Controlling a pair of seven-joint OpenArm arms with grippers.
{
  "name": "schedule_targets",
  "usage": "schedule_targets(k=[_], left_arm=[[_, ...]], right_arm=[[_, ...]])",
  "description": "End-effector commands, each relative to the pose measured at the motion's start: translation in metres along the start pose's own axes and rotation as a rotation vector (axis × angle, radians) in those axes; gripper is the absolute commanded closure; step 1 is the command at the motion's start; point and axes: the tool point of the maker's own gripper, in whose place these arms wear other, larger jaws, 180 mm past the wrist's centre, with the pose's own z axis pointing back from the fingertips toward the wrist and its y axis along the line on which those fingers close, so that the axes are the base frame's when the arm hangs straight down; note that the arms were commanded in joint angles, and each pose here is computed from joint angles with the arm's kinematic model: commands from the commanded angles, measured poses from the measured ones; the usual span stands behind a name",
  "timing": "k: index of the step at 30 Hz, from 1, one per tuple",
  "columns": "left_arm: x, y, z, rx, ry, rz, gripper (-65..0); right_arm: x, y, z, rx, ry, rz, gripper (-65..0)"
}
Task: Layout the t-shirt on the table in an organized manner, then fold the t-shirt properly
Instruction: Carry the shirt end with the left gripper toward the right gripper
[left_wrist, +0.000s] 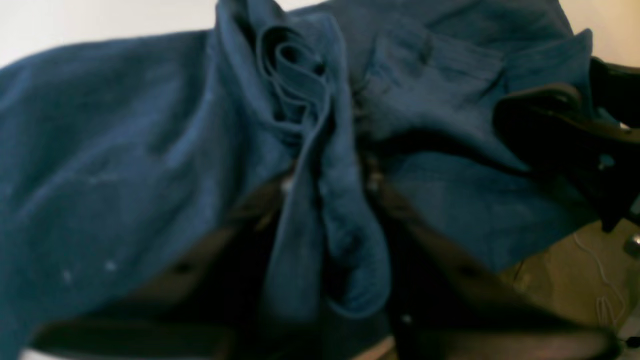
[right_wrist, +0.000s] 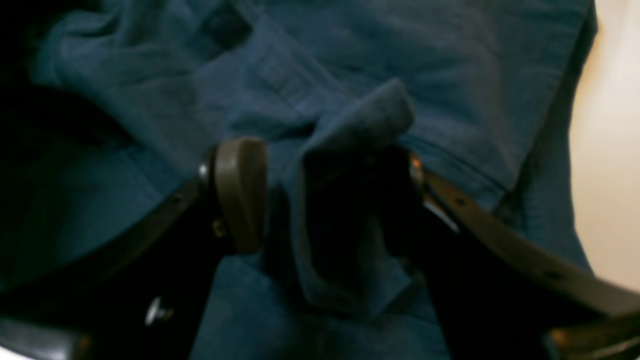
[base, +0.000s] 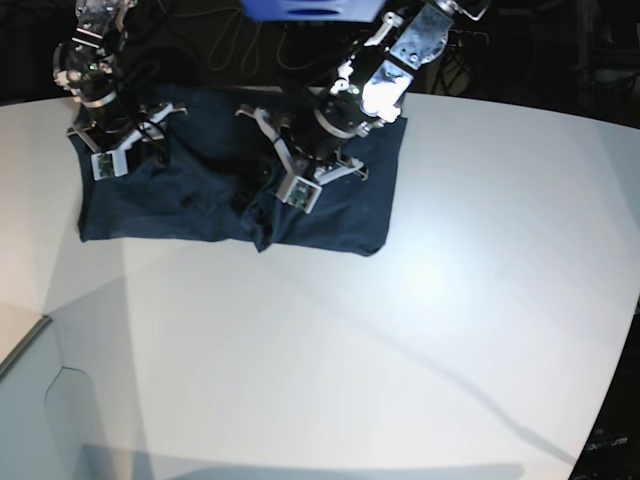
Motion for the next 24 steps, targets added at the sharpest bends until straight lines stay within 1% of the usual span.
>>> schedule_targets(k=[1,3,5,7,9,13,17,20,24], left_arm=[[0.018,-0.008,-0.001,-0.019,-0.055,0.002,-17.3],[0.018,-0.009,-0.001,-0.024,-0.056,0.004,-23.1],[0.021,-0.009,0.0,-0.025,-0.061,0.002,-26.1],[0.025,-0.011,0.003,-0.029,-0.076,0.003,-27.9],[0.042,-0.015,0.01,-0.039,-0.124,-0.004,-29.4],[0.061,-0.014,0.028,-0.04,-0.186,-0.021,-32.4],[0.058,-0.001,0.031,-0.018,-0.178,-0.044,-32.5],[0.045,0.03,0.029,0.054,-0.141,-0.023,-32.5],[0.036,0.097,0.037,0.214,-0.127,0.053,-32.5]], right_arm=[[0.013,0.0,0.001,0.011,-0.047,0.007,-35.1],[0.014,0.0,0.001,0.011,-0.05,0.008,-35.1],[0.015,0.0,0.001,0.011,-0.052,0.008,-35.1],[0.016,-0.001,0.001,0.01,-0.053,0.008,-35.1],[0.016,-0.001,0.001,0.01,-0.054,0.009,-35.1],[0.017,-0.002,0.001,0.006,-0.058,0.01,-35.4],[0.032,-0.006,0.006,-0.01,-0.091,0.033,-35.4],[0.048,-0.007,0.013,-0.026,-0.128,0.06,-35.5],[0.065,-0.006,0.024,-0.046,-0.173,0.084,-35.6]])
